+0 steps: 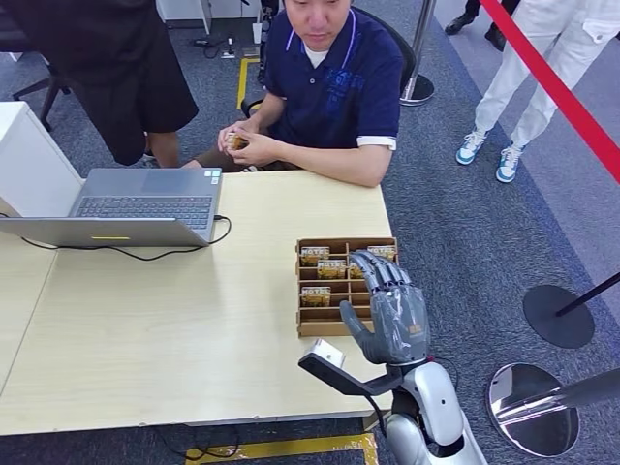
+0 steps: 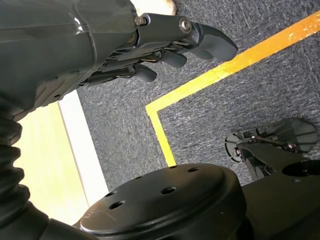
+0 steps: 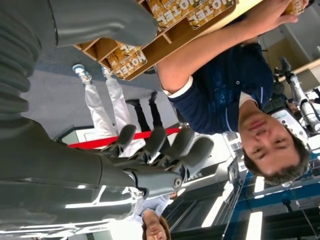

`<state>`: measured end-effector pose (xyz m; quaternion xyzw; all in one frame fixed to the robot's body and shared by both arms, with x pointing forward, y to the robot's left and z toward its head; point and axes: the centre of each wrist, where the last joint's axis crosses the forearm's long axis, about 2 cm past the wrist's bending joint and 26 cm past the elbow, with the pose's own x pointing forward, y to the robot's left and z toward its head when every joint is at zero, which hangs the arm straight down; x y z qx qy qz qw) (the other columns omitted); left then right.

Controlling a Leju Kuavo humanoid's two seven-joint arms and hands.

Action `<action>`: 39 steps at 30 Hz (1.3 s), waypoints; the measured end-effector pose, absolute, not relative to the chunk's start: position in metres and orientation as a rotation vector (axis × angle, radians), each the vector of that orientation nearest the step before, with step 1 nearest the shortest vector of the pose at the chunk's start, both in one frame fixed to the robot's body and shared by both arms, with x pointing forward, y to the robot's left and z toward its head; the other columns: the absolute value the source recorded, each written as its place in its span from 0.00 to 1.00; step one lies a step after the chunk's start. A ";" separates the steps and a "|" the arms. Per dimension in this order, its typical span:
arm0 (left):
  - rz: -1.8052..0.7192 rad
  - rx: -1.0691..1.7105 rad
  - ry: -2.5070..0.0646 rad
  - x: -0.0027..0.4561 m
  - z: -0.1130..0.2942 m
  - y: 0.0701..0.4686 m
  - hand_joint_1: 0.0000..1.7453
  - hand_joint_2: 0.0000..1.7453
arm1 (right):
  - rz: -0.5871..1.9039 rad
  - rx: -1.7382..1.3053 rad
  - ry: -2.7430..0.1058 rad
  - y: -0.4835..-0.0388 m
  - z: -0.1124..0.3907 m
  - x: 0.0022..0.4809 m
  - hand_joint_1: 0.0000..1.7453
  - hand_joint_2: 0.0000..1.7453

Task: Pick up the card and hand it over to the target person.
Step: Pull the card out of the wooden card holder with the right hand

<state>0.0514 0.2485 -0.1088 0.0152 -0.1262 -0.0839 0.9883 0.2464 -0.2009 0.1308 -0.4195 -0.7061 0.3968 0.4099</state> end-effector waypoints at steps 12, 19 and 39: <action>-0.154 0.034 -0.239 0.050 -0.109 0.247 0.00 1.00 | 1.007 -1.209 -1.561 -0.228 0.132 0.265 0.43 1.00; -0.150 0.036 -0.241 0.050 -0.109 0.247 0.00 1.00 | 1.003 -1.231 -1.497 -0.237 0.129 0.266 0.41 1.00; -0.170 0.036 -0.245 0.052 -0.109 0.249 0.00 1.00 | 1.066 -1.098 -1.524 -0.212 0.123 0.283 0.42 1.00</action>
